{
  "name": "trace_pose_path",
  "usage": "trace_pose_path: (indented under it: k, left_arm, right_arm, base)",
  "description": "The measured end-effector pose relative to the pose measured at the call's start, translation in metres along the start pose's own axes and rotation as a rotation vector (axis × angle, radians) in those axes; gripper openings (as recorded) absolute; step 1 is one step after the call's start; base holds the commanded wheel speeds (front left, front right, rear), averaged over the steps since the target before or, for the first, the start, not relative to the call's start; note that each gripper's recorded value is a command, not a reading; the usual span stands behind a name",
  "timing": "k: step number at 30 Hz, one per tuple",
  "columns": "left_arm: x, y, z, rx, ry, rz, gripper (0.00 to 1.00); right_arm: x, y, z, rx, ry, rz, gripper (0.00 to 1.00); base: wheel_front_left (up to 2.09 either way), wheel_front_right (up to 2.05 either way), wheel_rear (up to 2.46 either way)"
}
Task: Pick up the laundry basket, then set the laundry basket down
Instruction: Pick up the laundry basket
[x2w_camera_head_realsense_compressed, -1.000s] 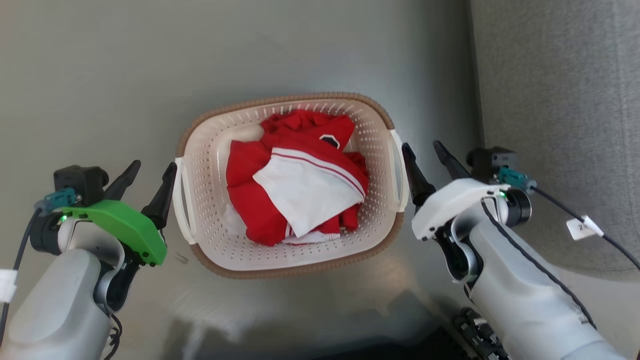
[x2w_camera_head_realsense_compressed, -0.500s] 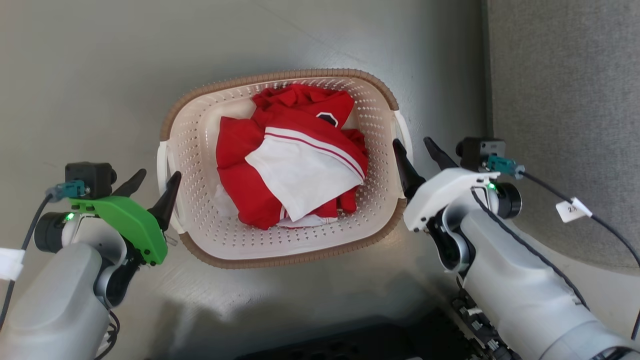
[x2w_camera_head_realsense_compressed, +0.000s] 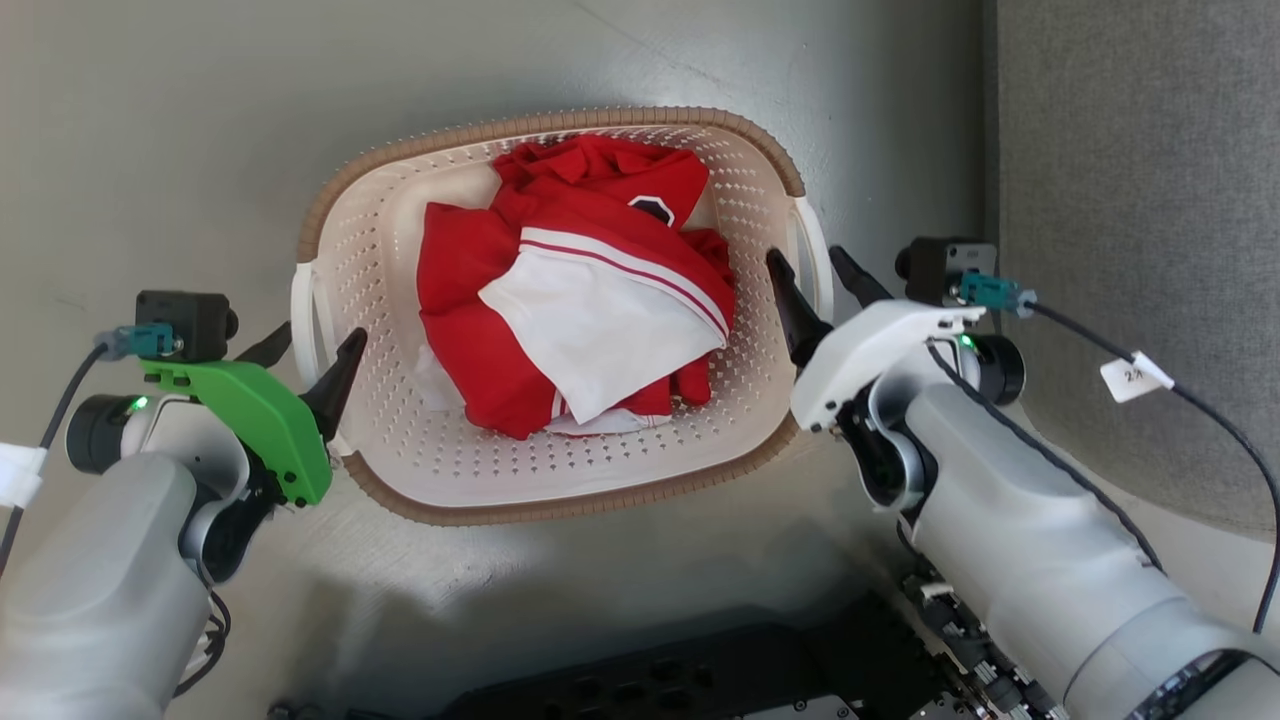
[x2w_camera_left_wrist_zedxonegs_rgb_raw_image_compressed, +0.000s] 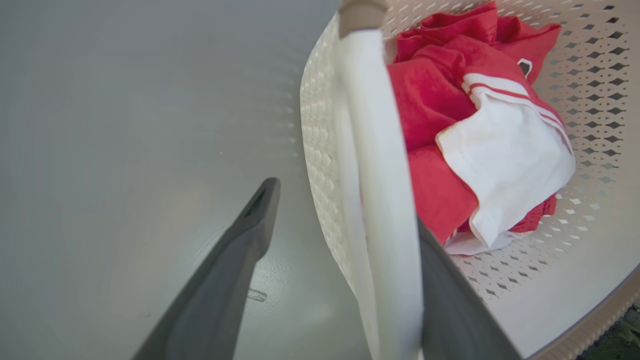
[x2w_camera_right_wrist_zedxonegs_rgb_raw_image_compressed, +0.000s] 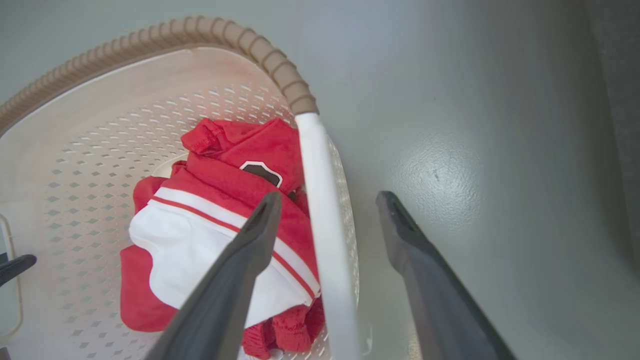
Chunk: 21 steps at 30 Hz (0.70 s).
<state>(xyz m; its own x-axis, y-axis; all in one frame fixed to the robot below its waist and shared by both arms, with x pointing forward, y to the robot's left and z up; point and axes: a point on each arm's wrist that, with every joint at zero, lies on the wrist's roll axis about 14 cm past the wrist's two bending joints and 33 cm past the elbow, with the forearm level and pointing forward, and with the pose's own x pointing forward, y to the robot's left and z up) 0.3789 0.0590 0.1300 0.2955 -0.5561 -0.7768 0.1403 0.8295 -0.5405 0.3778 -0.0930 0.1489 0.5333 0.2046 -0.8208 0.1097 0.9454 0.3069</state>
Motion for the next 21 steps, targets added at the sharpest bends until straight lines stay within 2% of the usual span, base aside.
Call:
trace_pose_path:
  k: [7, 13, 14, 15, 16, 17, 18, 19, 20, 21]
  left_arm:
    - [0.008, 0.003, -0.005, -0.007, 0.028, -0.008, 1.00]
    - [0.010, 0.002, -0.008, -0.005, 0.042, -0.013, 1.00]
    - [0.011, 0.002, -0.007, -0.007, 0.043, -0.014, 1.00]
    - [0.011, 0.003, -0.008, -0.010, 0.045, -0.014, 0.96]
    - [0.011, 0.003, -0.009, -0.010, 0.050, -0.013, 0.96]
    - [0.011, 0.003, -0.011, -0.010, 0.055, -0.013, 0.85]
    - [0.011, 0.004, -0.012, -0.008, 0.060, -0.012, 0.69]
    - [0.011, 0.004, -0.013, -0.006, 0.064, -0.012, 0.59]
    - [0.011, 0.002, -0.014, -0.005, 0.066, -0.018, 0.43]
    - [0.012, 0.000, -0.014, -0.006, 0.066, -0.025, 0.24]
  right_arm:
    - [0.005, -0.008, -0.004, 0.070, 0.021, -0.032, 1.00]
    - [0.005, -0.009, -0.012, 0.073, 0.052, -0.035, 1.00]
    - [0.005, -0.008, -0.013, 0.073, 0.057, -0.033, 0.97]
    - [0.005, -0.007, -0.014, 0.073, 0.061, -0.030, 0.87]
    - [0.006, -0.006, -0.014, 0.072, 0.062, -0.027, 0.87]
    - [0.007, -0.005, -0.014, 0.070, 0.062, -0.023, 0.71]
    - [0.008, -0.004, -0.012, 0.069, 0.061, -0.020, 0.51]
    - [0.008, -0.003, -0.012, 0.069, 0.061, -0.016, 0.44]
    - [0.009, 0.000, -0.012, 0.068, 0.062, -0.008, 0.34]
    - [0.009, 0.004, -0.012, 0.068, 0.063, 0.002, 0.19]
  base:
    - [0.00, 0.00, 0.00]
    - [0.00, 0.00, 0.00]
    - [0.00, 0.00, 0.00]
    - [0.00, 0.00, 0.00]
    - [0.00, 0.00, 0.00]
    - [0.00, 0.00, 0.00]
    - [0.00, 0.00, 0.00]
    - [0.00, 0.00, 0.00]
    - [0.00, 0.00, 0.00]
    - [0.00, 0.00, 0.00]
